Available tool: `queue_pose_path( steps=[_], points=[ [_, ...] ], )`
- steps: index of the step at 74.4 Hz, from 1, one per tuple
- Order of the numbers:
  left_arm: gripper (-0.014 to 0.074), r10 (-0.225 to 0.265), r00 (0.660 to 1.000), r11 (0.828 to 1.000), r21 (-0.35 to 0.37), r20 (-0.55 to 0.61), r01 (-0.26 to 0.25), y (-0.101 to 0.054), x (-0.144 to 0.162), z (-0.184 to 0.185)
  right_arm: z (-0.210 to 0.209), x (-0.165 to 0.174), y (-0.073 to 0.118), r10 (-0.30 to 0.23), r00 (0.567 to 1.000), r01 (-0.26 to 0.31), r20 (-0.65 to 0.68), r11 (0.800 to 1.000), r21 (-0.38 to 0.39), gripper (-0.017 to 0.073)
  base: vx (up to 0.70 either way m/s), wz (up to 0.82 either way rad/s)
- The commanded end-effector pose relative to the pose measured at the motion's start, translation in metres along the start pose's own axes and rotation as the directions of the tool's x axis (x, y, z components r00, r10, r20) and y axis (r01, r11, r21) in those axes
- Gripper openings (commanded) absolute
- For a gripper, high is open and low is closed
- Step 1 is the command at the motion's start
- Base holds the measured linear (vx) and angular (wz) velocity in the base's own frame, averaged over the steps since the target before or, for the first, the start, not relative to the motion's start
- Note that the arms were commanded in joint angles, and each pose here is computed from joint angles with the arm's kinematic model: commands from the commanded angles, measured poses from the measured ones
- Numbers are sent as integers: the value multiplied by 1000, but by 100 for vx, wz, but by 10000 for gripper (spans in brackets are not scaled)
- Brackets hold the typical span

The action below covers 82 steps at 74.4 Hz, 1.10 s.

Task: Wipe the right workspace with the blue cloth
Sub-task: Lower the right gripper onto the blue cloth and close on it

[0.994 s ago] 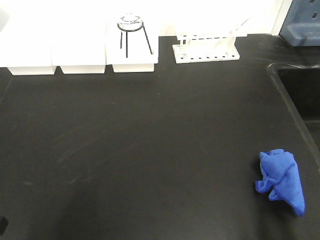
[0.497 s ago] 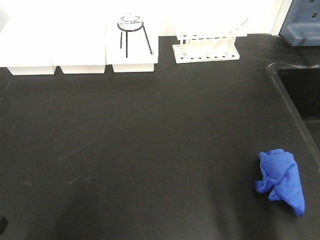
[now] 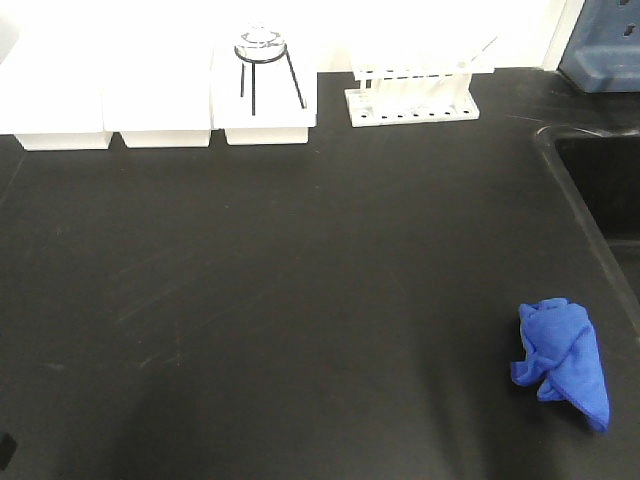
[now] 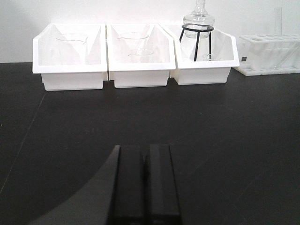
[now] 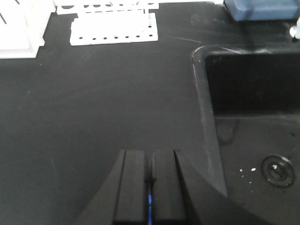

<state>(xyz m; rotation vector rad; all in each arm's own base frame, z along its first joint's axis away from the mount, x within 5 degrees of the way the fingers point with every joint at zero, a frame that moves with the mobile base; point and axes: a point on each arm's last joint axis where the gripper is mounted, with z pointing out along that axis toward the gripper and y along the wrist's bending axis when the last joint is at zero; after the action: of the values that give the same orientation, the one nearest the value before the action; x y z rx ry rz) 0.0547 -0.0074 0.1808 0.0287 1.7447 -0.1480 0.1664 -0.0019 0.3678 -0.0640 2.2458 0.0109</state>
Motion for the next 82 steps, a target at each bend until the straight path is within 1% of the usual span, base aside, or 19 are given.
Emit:
queue_pose_path(
  steps=[1,6,7,8,13,17,21,31,38,42,49,57,59,65,66,71,82],
  points=[
    [-6,-4,993,1000,0,116,4,-1,-16,-3,-9,-13,-2,-31,995,30,95,999,17,353,0,0],
    [-6,-4,993,1000,0,116,4,-1,-16,-3,-9,-14,-2,-38,994,35,103,999,25,467,0,0],
    [-6,-4,993,1000,0,116,4,-1,-16,-3,-9,-14,-2,-36,994,34,105,999,25,477,0,0],
    [-6,-4,993,1000,0,116,4,-1,-16,-3,-9,-15,-2,-37,993,35,108,999,27,509,0,0],
    [-6,-4,993,1000,0,116,4,-1,-16,-3,-9,-15,-3,-38,992,35,117,999,28,600,0,0],
    [-6,-4,993,1000,0,116,4,-1,-16,-3,-9,-16,-3,-31,993,28,118,999,27,644,0,0],
    [-6,-4,993,1000,0,116,4,-1,-16,-3,-6,-15,-3,-18,995,16,98,1000,23,668,0,0],
    [-6,-4,993,1000,0,116,4,-1,-16,-3,11,-9,-1,5,1000,-6,-25,1000,-12,656,0,0],
    [-6,-4,993,1000,0,116,4,-1,-16,-3,31,-5,0,20,990,-27,-140,999,-46,634,0,0],
    [-6,-4,993,1000,0,116,4,-1,-16,-3,44,-3,1,26,979,-41,-203,997,-68,619,0,0],
    [-6,-4,993,1000,0,116,4,-1,-16,-3,66,3,1,32,952,-59,-304,995,-79,584,0,0],
    [-6,-4,993,1000,0,116,4,-1,-16,-3,91,18,-1,23,916,-56,-400,996,-71,552,0,0],
    [-6,-4,993,1000,0,116,4,-1,-16,-3,98,27,-2,21,902,-54,-431,996,-66,546,0,0],
    [-6,-4,993,1000,0,116,4,-1,-16,-3,113,47,-2,26,880,-62,-475,996,-58,537,0,0],
    [-6,-4,993,1000,0,116,4,-1,-16,-3,116,53,-2,30,872,-67,-489,996,-58,537,0,0],
    [-6,-4,993,1000,0,116,4,-1,-16,-3,124,70,-1,44,859,-84,-511,995,-55,537,0,0],
    [-6,-4,993,1000,0,116,4,-1,-16,-3,134,97,0,65,860,-97,-505,995,-37,537,0,0]
  ],
)
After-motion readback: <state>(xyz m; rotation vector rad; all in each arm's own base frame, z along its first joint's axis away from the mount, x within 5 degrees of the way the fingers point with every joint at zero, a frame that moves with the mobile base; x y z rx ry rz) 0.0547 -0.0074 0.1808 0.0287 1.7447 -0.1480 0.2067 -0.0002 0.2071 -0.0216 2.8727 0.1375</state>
